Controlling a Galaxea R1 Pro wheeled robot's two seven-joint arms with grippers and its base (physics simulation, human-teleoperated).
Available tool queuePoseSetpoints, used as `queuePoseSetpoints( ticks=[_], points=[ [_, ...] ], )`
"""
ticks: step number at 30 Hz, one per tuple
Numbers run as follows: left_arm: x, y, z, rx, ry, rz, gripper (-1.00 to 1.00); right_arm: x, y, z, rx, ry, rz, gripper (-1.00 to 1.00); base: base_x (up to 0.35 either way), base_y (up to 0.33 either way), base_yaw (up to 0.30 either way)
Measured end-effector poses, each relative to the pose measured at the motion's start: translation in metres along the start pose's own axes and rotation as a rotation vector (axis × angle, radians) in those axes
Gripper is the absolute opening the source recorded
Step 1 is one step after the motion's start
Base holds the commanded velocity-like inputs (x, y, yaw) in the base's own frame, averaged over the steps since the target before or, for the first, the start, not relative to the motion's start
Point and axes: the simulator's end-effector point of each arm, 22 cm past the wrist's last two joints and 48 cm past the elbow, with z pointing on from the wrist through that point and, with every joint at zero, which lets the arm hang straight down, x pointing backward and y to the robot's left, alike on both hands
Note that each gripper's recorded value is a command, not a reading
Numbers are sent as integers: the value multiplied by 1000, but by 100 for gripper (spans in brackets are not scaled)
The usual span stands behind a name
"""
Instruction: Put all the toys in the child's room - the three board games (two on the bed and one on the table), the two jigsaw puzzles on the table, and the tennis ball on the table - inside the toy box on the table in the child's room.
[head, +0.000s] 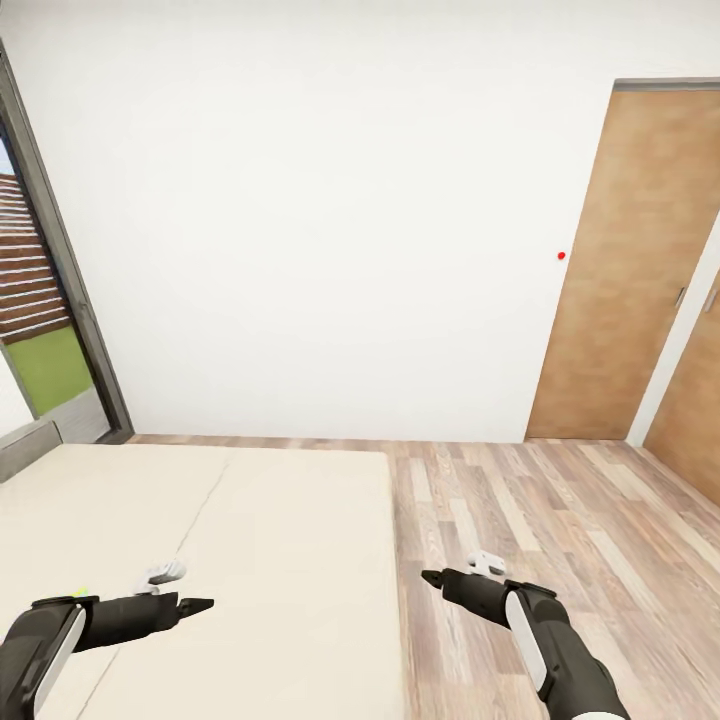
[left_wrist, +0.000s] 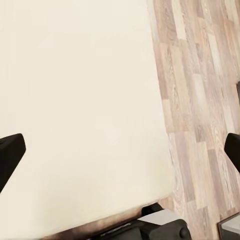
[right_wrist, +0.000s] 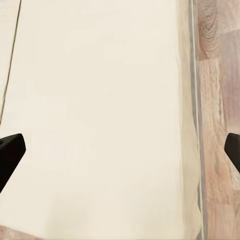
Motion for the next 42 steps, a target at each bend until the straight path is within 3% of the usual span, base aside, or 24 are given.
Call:
queuePoseSetpoints(
  ticks=[42],
  points=[
    [15,13,11,-14,38,-21,100,20,-10,13,5,47,36,100,0,279,0]
  ],
)
